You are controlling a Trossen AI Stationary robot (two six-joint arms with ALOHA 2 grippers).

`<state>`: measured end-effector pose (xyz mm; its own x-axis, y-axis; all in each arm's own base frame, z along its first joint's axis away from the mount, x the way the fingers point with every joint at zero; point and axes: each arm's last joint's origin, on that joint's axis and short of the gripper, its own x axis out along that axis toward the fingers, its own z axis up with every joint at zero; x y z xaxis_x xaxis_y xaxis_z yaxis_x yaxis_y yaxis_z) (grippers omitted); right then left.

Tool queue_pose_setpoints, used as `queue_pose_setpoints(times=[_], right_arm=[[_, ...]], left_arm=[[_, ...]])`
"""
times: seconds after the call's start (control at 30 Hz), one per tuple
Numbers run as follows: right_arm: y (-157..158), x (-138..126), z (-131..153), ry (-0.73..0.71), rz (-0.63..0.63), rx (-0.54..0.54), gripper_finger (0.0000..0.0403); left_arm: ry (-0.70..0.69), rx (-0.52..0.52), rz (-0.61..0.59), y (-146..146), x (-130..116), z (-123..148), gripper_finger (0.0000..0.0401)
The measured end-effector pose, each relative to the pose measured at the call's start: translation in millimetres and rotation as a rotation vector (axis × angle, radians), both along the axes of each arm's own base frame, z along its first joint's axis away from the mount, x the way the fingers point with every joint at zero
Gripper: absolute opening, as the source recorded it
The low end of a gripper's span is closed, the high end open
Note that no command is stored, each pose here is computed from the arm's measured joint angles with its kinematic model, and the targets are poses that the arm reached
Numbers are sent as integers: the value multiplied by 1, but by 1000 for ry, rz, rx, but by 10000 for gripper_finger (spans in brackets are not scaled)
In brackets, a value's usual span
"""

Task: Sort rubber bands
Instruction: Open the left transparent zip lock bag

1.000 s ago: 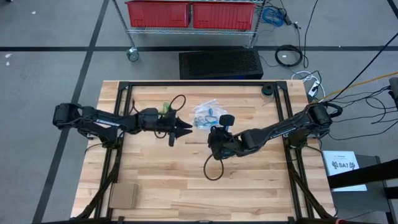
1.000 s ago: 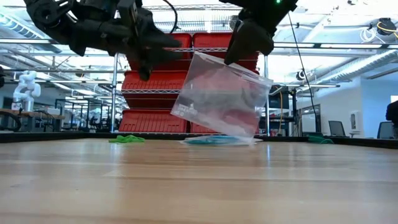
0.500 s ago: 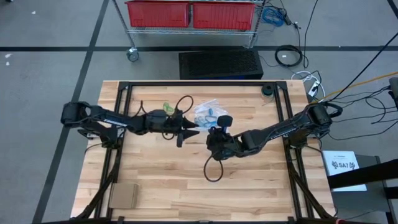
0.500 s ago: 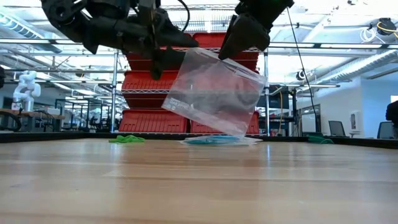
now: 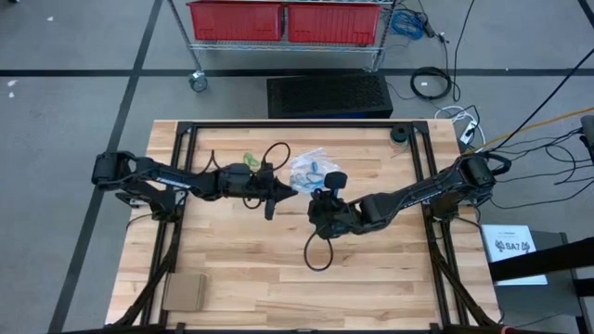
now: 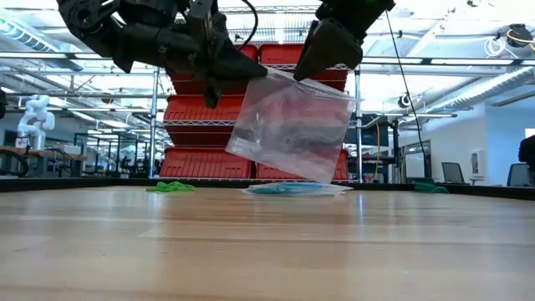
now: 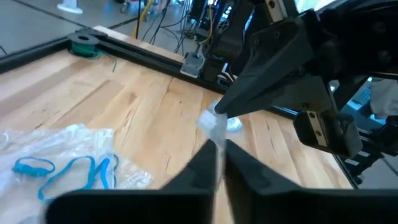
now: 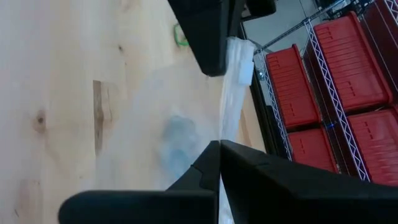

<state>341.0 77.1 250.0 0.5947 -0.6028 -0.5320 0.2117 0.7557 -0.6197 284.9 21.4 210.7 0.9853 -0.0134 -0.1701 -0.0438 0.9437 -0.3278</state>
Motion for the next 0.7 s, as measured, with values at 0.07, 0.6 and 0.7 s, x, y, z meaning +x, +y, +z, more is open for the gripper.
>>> queue_pose_setpoints(times=[0.07,0.6,0.7], right_arm=[[0,0,0,1,0,0,0],[-21,-19,45,-209,1,495,104],[-35,-10,42,-182,83,596,148]], left_arm=[[-8,15,-2,0,0,1,11],[8,259,-25,0,0,-1,2],[5,298,-69,-1,0,-1,1]])
